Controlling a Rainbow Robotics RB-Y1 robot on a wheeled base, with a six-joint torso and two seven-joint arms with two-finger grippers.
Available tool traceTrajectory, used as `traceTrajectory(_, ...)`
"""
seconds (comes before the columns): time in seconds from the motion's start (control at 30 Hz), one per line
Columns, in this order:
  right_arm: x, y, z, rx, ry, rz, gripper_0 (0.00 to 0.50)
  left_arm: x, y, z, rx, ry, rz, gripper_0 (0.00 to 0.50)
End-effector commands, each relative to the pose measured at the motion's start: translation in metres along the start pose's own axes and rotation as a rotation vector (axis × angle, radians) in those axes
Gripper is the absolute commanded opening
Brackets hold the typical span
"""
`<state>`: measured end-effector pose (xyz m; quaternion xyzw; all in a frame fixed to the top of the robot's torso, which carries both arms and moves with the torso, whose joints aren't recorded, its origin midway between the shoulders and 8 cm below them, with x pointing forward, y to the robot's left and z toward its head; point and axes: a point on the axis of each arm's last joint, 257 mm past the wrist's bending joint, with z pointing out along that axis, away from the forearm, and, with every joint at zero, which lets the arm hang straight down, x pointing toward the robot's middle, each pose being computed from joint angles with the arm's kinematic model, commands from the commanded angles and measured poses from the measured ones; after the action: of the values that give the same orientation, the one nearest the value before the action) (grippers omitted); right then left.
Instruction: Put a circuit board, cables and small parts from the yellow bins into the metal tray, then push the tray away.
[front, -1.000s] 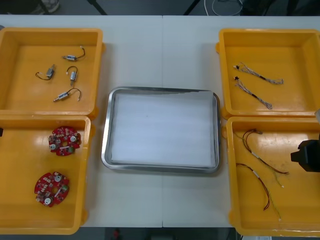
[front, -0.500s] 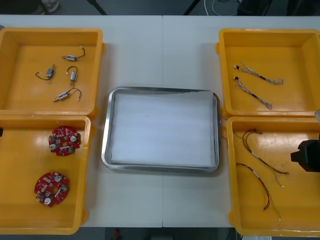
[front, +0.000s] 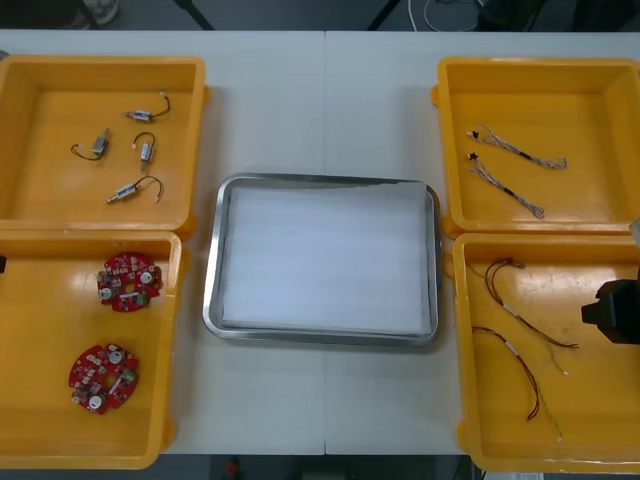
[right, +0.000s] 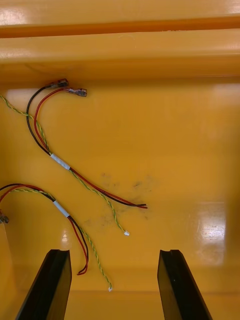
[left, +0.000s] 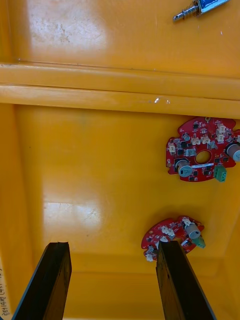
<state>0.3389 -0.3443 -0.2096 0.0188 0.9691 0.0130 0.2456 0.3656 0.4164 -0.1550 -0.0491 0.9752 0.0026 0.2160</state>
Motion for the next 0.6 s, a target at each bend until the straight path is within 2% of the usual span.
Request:
traceTrajectory(0.03,-0.001,-0.0139,-0.0114,0.038,-0.021,0.028,0.5,0.0046,-0.0051,0.0035,-0.001,0.0,0.077,0.5)
traceTrajectory(0.6,-0.001,-0.0139,-0.0114,0.038,-0.021,0.028,0.5,0.0046,-0.0051,0.0035,-0.001,0.0,0.077,0.5)
